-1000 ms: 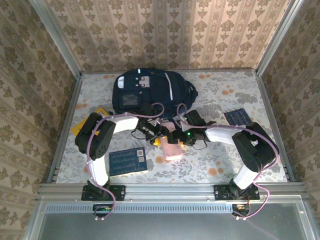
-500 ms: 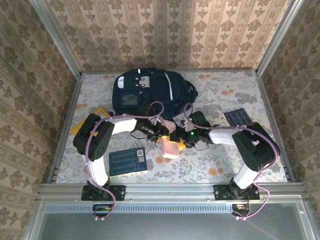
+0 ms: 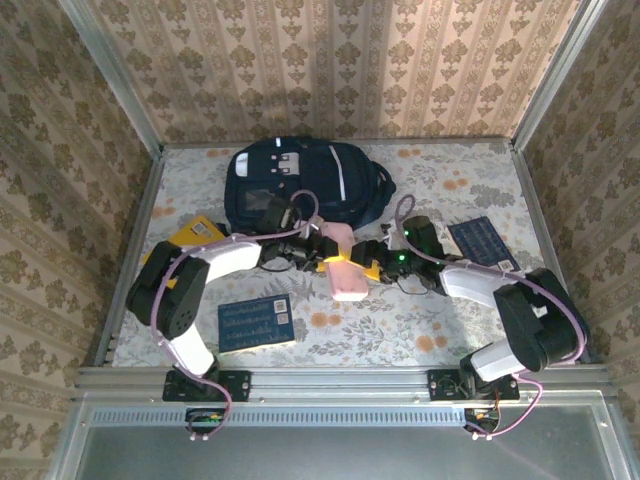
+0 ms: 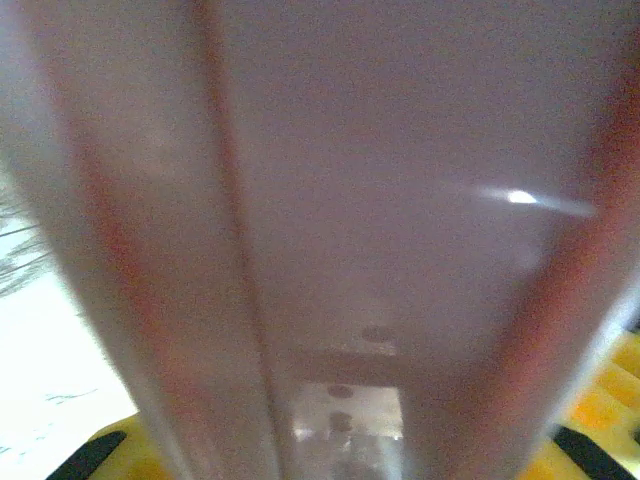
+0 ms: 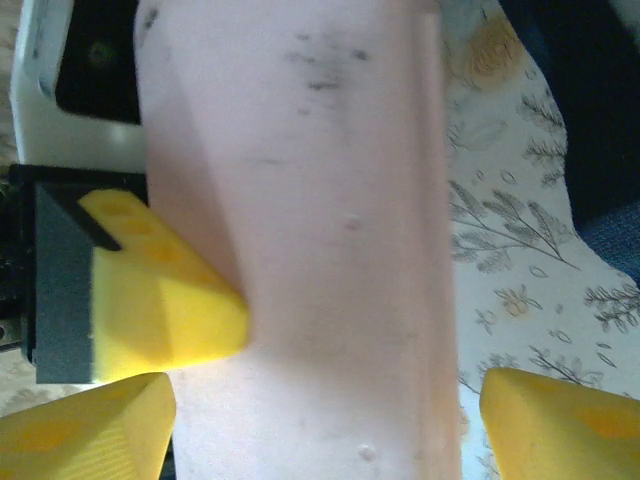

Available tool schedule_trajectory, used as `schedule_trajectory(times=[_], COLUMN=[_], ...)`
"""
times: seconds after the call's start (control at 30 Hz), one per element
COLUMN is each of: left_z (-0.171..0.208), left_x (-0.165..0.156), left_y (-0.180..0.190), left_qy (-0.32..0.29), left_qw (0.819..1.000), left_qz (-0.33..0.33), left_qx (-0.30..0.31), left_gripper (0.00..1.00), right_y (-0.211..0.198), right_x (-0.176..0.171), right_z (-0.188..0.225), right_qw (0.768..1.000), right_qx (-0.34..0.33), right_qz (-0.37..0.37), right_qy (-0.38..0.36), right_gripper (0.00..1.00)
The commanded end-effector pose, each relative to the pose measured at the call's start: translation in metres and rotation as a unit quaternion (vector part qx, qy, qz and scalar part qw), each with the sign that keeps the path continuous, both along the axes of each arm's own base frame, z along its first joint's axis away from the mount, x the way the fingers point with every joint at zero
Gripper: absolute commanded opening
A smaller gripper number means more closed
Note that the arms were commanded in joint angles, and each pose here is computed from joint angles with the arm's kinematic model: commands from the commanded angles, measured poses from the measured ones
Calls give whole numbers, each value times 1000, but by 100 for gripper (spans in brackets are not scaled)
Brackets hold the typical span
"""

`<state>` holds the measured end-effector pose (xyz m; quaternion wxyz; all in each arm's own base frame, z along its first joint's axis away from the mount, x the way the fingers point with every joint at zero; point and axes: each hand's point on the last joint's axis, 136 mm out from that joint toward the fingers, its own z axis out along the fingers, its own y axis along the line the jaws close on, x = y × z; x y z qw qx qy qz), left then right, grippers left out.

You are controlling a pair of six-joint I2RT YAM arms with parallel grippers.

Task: Pack books, pencil case, and school supplies into a backpack

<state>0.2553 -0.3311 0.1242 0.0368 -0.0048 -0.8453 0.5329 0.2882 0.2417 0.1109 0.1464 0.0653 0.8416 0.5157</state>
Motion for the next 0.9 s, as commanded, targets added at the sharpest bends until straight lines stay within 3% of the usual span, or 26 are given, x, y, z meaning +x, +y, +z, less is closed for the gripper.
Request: schedule_trajectory(times=[0.0,0.27,0.43,0.57,0.73,0.87], left_z=[53,117,127,127,123,119], left_x=[17,54,65,69,68,65], left_y=[3,1,-16,-25,-38,-45], left_qy=[-74,-151,-143,-126,-98,-87], left_qw=[995,977,972,970,970,970], left_qz=[31,116,130,136,126,122], left_qx=[-51,-92,-130,-155,-181,-193], left_gripper=[14,13,11,11,14,14], right_y=[-7,-25,-34,-38,-42,-41], right_x=[4,12,16,19,21,22], right_z=[36,106,135,135,132,129], right_qw=[997,971,953,947,943,944], right_qx=[63,172,199,208,214,212], right_qz=[-37,-137,-179,-197,-209,-209], right_qy=[-32,-98,-139,-144,-144,-143], right_gripper=[85,92,89,87,76,59])
